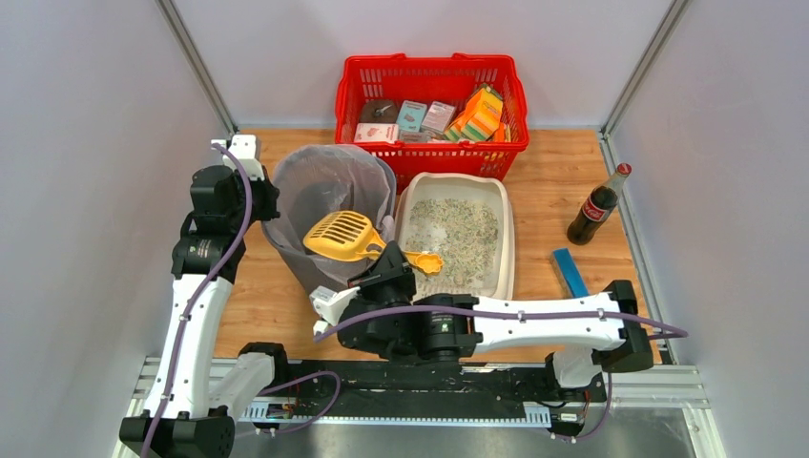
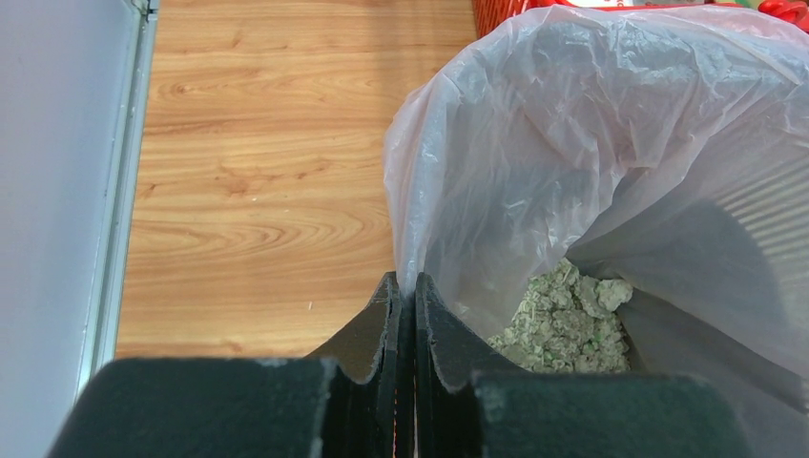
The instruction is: Clean the litter box
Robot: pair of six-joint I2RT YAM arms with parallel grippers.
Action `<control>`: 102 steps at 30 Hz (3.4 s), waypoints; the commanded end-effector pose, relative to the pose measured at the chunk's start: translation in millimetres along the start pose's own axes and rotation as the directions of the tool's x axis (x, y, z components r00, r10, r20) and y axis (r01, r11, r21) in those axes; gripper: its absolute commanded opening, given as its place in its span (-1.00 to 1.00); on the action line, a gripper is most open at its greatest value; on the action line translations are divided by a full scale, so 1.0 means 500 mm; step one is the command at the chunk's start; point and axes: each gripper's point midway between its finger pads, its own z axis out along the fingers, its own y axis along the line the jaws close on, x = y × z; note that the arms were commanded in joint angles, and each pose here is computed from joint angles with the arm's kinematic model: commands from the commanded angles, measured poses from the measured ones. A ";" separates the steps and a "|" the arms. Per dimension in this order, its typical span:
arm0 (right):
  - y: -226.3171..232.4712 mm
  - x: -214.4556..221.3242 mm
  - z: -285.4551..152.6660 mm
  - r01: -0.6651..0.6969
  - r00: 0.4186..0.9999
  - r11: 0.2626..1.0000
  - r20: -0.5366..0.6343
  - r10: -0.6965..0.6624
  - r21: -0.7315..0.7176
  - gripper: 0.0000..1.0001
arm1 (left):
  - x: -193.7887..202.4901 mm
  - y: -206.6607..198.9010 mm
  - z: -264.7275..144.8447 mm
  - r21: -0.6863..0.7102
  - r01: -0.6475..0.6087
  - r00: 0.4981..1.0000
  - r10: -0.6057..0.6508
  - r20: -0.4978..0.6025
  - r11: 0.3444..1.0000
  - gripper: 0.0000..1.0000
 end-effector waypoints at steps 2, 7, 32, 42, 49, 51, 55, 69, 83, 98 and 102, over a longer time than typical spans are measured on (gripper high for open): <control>0.054 0.010 -0.003 -0.063 0.998 0.992 -0.006 0.063 -0.107 -0.99 | 0.018 -0.019 -0.003 0.042 -0.007 0.999 0.009 -0.036 0.999 -1.00; 0.014 0.005 -0.005 -0.186 0.982 0.980 0.015 0.187 -0.074 -0.99 | 0.020 -0.013 -0.002 0.026 -0.012 0.999 0.013 -0.040 1.000 -1.00; -0.132 0.104 0.040 -0.929 0.273 0.291 0.106 0.956 -0.231 -0.99 | 0.001 -0.005 -0.019 -0.001 -0.036 0.999 0.036 0.019 0.999 0.46; -0.069 0.192 0.066 -0.949 -0.143 -0.139 -0.009 0.990 -0.282 -0.99 | -0.041 -0.001 -0.060 -0.027 -0.041 0.984 0.045 0.175 0.999 0.47; 0.034 0.254 0.121 -0.924 -0.332 -0.335 -0.049 0.942 -0.185 -0.99 | -0.061 -0.014 -0.076 0.006 -0.038 0.967 0.035 0.252 0.999 0.47; 0.072 0.257 0.135 -0.903 -0.383 -0.390 -0.073 0.921 -0.181 -0.99 | -0.060 -0.015 -0.075 0.008 -0.037 0.966 0.034 0.257 0.999 0.47; 0.129 0.260 0.143 -0.832 -0.519 -0.531 -0.116 0.847 -0.158 -0.99 | -0.054 -0.008 -0.070 -0.011 -0.036 0.970 0.038 0.241 0.999 0.47; 0.235 0.282 0.211 -0.735 -0.665 -0.674 -0.116 0.738 -0.074 -1.00 | -0.043 0.005 -0.068 -0.045 -0.050 0.976 0.058 0.210 0.998 0.47; 0.304 0.276 0.301 -0.792 -0.610 -0.608 -0.086 0.788 0.047 -1.00 | -0.038 0.006 -0.068 -0.049 -0.054 0.978 0.063 0.199 0.997 0.47; 0.386 0.301 0.348 -0.825 -0.557 -0.537 -0.093 0.825 0.176 -0.92 | -0.034 0.013 -0.067 -0.078 -0.059 0.980 0.073 0.183 0.995 0.48; 0.412 0.314 0.359 -0.852 -0.502 -0.466 -0.125 0.856 0.237 -0.90 | -0.036 0.014 -0.068 -0.081 -0.057 0.980 0.071 0.185 0.995 0.47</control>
